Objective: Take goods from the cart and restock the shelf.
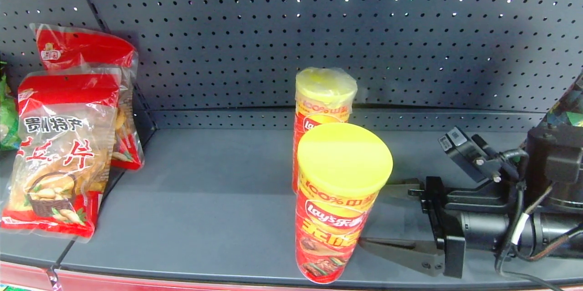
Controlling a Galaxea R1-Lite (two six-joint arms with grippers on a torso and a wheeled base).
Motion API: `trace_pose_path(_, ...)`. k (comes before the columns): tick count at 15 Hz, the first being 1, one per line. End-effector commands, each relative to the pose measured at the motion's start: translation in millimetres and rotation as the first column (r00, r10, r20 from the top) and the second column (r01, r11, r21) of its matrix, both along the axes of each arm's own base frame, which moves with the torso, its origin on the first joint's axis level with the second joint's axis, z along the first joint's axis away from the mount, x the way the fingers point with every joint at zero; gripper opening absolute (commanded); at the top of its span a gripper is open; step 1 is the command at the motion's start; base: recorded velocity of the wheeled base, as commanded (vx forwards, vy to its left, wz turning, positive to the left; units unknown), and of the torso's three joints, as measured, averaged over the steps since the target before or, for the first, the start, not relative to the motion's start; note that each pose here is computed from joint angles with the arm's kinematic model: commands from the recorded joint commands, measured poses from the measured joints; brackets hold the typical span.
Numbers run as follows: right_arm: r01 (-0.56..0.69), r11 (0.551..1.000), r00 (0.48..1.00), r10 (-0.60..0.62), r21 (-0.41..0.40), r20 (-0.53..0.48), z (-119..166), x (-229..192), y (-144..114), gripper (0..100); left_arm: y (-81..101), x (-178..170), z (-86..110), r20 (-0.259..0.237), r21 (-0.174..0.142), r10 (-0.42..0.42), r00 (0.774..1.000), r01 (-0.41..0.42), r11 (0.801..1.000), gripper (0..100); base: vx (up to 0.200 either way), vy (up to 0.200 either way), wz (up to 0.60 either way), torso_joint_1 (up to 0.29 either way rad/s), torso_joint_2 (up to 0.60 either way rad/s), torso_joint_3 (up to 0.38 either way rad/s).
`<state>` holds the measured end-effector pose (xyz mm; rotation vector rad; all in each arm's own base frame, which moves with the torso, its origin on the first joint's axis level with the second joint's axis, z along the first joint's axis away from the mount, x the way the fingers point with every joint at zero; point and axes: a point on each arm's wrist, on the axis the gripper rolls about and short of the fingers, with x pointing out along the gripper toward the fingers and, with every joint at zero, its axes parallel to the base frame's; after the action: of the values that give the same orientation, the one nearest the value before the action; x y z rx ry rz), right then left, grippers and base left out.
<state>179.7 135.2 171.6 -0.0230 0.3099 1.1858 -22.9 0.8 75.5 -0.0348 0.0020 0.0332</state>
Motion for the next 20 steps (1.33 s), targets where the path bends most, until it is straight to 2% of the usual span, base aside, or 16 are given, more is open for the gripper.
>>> trace_pose_path(1,0.007,1.000,1.000,-0.007,0.011,0.017,4,-4,-5,100,0.0,0,-0.1,-0.001,0.000,0.001,1.000,-0.001,1.000,100,0.000,0.000,0.00,0.000,0.00,0.000)
trace_pose_path(7,0.070,0.992,0.984,-0.086,0.104,0.159,25,-54,-50,100,0.0,0,0.0,-0.002,0.000,0.001,1.000,-0.001,1.000,100,0.000,0.000,0.00,0.000,0.00,0.000)
trace_pose_path(8,0.111,0.982,0.962,-0.145,0.154,0.233,37,-68,-66,100,0.0,0,-0.1,0.000,-0.002,0.001,1.000,-0.001,1.000,100,0.000,0.000,0.00,0.000,0.00,0.000)
trace_pose_path(9,0.125,0.977,0.951,-0.168,0.173,0.261,41,-74,-71,100,0.0,0,0.0,-0.002,0.000,0.001,1.000,-0.001,1.000,100,0.000,0.000,0.00,0.000,0.00,0.000)
trace_pose_path(11,0.167,0.951,0.884,-0.261,0.260,0.387,59,-105,-94,100,0.0,0,-0.1,-0.001,0.000,0.001,1.000,-0.001,1.000,100,0.000,0.000,0.00,0.000,0.00,0.000)
trace_pose_path(14,0.202,0.913,0.802,-0.361,0.354,0.476,67,-142,-111,100,0.0,0,0.0,-0.002,0.000,0.001,1.000,-0.001,1.000,100,0.000,0.000,0.00,0.000,0.00,0.000)
trace_pose_path(16,0.239,0.873,0.719,-0.454,0.426,0.526,65,-172,-121,100,0.0,0,0.0,-0.002,0.000,0.001,1.000,-0.001,1.000,100,0.000,0.000,0.00,0.000,0.00,0.000)
trace_pose_path(17,0.254,0.856,0.695,-0.486,0.451,0.530,63,-179,-123,100,0.0,0,0.0,-0.002,0.000,0.001,1.000,-0.001,1.000,100,0.000,0.000,0.00,0.000,0.00,0.000)
trace_pose_path(19,0.371,0.781,0.604,-0.614,0.503,0.507,43,-191,-128,100,0.0,0,0.0,-0.002,0.000,0.001,1.000,-0.001,1.000,100,0.000,0.000,0.00,0.000,0.00,0.000)
trace_pose_path(20,0.432,0.750,0.580,-0.656,0.500,0.483,29,-190,-128,100,0.0,0,0.1,-0.001,0.000,0.001,1.000,-0.001,1.000,100,0.000,0.000,0.00,0.000,0.00,0.000)
